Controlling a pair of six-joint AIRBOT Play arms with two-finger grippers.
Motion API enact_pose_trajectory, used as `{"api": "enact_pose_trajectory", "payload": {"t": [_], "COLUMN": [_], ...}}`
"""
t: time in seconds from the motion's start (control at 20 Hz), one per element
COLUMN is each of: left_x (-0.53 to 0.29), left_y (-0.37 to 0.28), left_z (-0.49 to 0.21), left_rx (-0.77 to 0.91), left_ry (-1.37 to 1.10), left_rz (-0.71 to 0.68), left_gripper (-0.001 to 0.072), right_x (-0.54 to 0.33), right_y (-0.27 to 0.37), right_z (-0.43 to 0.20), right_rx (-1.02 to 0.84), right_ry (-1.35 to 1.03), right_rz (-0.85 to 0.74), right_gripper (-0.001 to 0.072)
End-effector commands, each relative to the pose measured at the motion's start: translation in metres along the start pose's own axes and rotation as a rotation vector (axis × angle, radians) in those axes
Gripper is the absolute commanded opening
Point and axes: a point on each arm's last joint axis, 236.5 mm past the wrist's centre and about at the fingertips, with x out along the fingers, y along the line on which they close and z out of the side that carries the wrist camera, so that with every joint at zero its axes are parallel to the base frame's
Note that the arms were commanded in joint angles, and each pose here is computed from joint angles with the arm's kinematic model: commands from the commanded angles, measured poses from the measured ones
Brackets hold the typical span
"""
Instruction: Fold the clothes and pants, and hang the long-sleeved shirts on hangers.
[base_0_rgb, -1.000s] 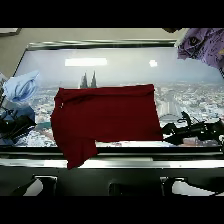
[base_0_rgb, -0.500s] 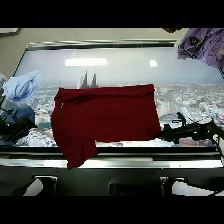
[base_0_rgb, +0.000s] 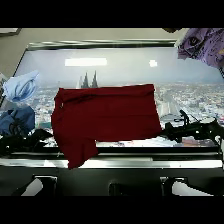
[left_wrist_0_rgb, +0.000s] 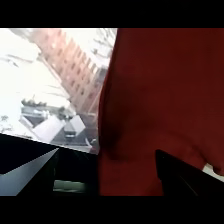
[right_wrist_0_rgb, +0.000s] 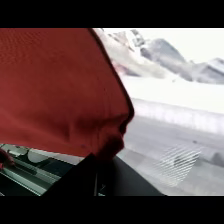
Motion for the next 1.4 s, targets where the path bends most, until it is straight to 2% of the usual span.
{"api": "enact_pose_trajectory", "payload": {"t": [0.0, 0.35, 0.6, 0.7, 0.75, 0.8, 0.85, 1.05, 1.25, 1.35], "left_x": [0.017, 0.029, 0.047, 0.053, 0.054, 0.054, 0.052, 0.034, -0.001, -0.038], "left_y": [-0.008, -0.013, -0.02, -0.022, -0.022, -0.022, -0.023, -0.048, -0.12, -0.168], "left_z": [-0.009, -0.002, -0.011, -0.014, -0.012, -0.01, -0.007, 0.022, 0.074, 0.107], "left_rx": [-0.001, -0.032, 0.012, 0.025, 0.024, 0.025, 0.032, 0.092, 0.272, 0.388], "left_ry": [0.018, 0.025, 0.073, 0.096, 0.087, 0.08, 0.075, 0.032, -0.089, -0.198], "left_rz": [-0.089, -0.144, -0.125, -0.12, -0.116, -0.115, -0.116, -0.14, -0.17, -0.167], "left_gripper": [0.0704, 0.0697, 0.0687, 0.0427, 0.0247, 0.0101, 0.0024, 0.0019, 0.0017, 0.0017], "right_x": [-0.002, -0.002, -0.002, -0.002, -0.002, -0.002, -0.002, -0.014, -0.042, -0.079], "right_y": [0.004, 0.004, 0.005, 0.005, 0.005, 0.006, 0.007, 0.036, 0.099, 0.155], "right_z": [-0.001, -0.002, -0.003, -0.004, -0.005, -0.005, -0.006, 0.01, 0.063, 0.105], "right_rx": [0.0, 0.011, 0.011, 0.01, 0.01, 0.01, 0.011, -0.072, -0.314, -0.449], "right_ry": [-0.002, 0.006, 0.008, 0.013, 0.016, 0.018, 0.022, -0.035, -0.173, -0.341], "right_rz": [0.008, 0.011, 0.012, 0.014, 0.015, 0.016, 0.021, 0.091, -0.056, -0.142], "right_gripper": [0.003, 0.003, 0.003, 0.003, 0.003, 0.003, 0.0029, 0.0028, 0.0028, 0.0028]}}
